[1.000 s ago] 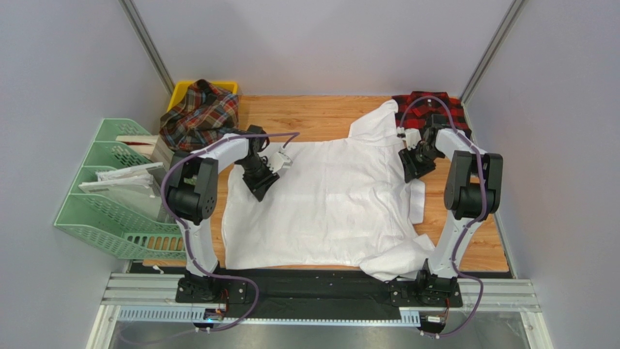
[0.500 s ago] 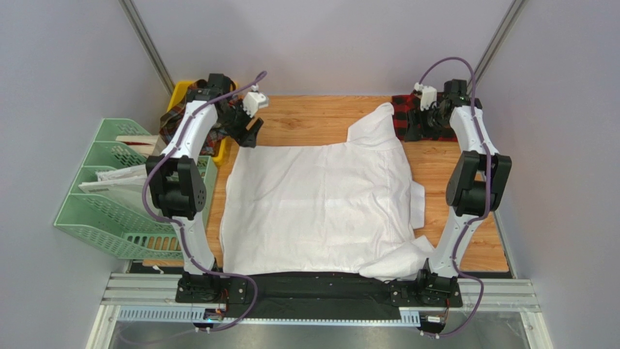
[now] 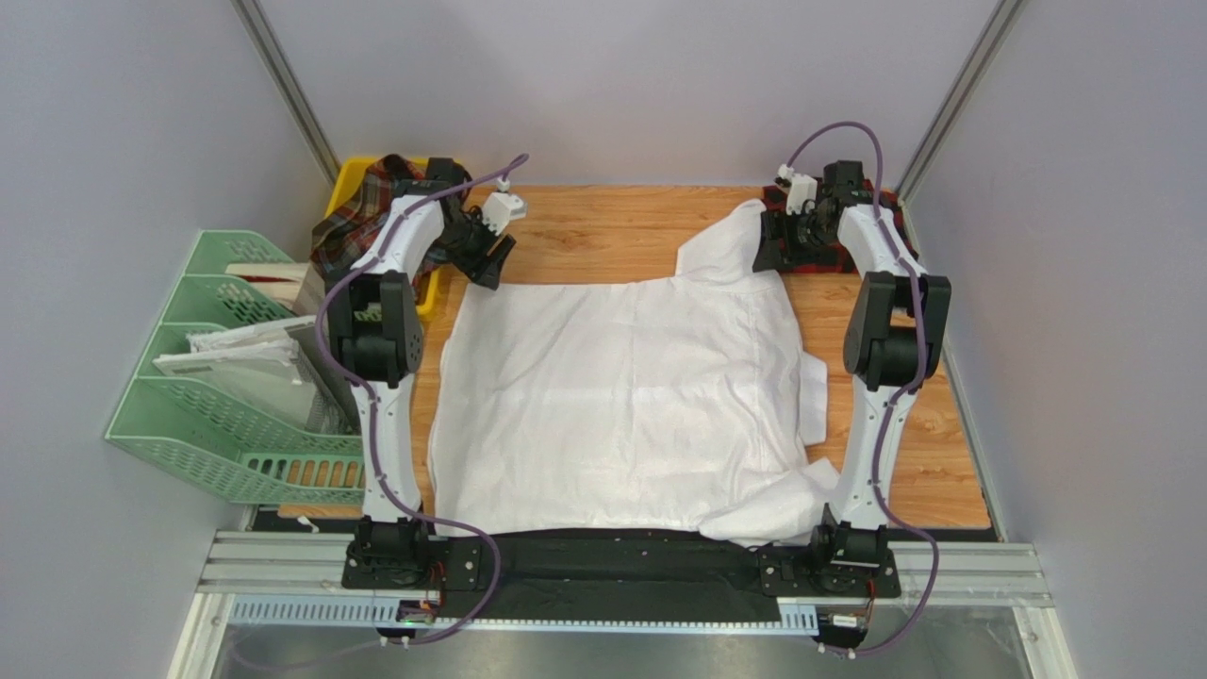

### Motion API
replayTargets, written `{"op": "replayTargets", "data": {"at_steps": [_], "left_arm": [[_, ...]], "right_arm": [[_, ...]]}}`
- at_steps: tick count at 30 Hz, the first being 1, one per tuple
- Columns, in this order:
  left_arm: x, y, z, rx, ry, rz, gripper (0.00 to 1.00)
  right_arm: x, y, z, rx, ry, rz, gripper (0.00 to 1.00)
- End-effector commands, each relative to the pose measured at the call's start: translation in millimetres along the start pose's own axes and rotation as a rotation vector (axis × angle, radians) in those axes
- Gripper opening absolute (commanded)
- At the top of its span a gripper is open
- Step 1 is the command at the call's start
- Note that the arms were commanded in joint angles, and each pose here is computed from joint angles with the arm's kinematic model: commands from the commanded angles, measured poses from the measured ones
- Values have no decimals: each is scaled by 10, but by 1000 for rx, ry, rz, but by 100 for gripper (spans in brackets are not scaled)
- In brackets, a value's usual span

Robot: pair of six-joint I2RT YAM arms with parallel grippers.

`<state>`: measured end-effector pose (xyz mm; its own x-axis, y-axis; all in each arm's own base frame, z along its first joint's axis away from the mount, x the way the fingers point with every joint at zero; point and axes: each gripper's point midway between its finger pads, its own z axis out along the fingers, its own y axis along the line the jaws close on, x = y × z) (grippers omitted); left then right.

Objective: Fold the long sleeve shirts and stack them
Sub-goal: Fold the shirt

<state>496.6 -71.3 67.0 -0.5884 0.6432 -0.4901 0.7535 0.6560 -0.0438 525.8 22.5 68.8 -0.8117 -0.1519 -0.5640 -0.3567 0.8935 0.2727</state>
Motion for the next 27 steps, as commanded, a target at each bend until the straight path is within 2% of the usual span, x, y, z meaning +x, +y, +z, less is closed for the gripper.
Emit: {"op": "replayTargets", "data": {"at_steps": [1, 9, 10, 15, 16, 18, 19, 20, 27], "left_arm": [[-62, 169, -79, -47, 7, 114, 62], [149, 250, 39, -66, 96, 126, 60], [162, 268, 43, -68, 100, 134, 61], [179, 269, 58, -63, 105, 153, 60], [190, 274, 68, -63, 109, 157, 59], [200, 290, 70, -66, 116, 169, 55], [210, 282, 76, -62, 118, 172, 54], [214, 275, 80, -57, 118, 175, 52], [141, 251, 147, -27, 80, 179, 45]], "right_arm": [[-177, -44, 3, 11, -61, -8, 66], [-83, 1, 138, -26, -37, 11, 60], [-74, -5, 156, -27, -34, 18, 57], [-65, 4, 191, -42, -30, 21, 35], [-67, -2, 185, -41, -32, 22, 26], [-85, 10, 178, -44, -36, 14, 17], [-100, 13, 170, -44, -41, 11, 6], [-111, 3, 165, -41, -45, 18, 1], [-242, -13, 87, -19, -77, 1, 0]]}}
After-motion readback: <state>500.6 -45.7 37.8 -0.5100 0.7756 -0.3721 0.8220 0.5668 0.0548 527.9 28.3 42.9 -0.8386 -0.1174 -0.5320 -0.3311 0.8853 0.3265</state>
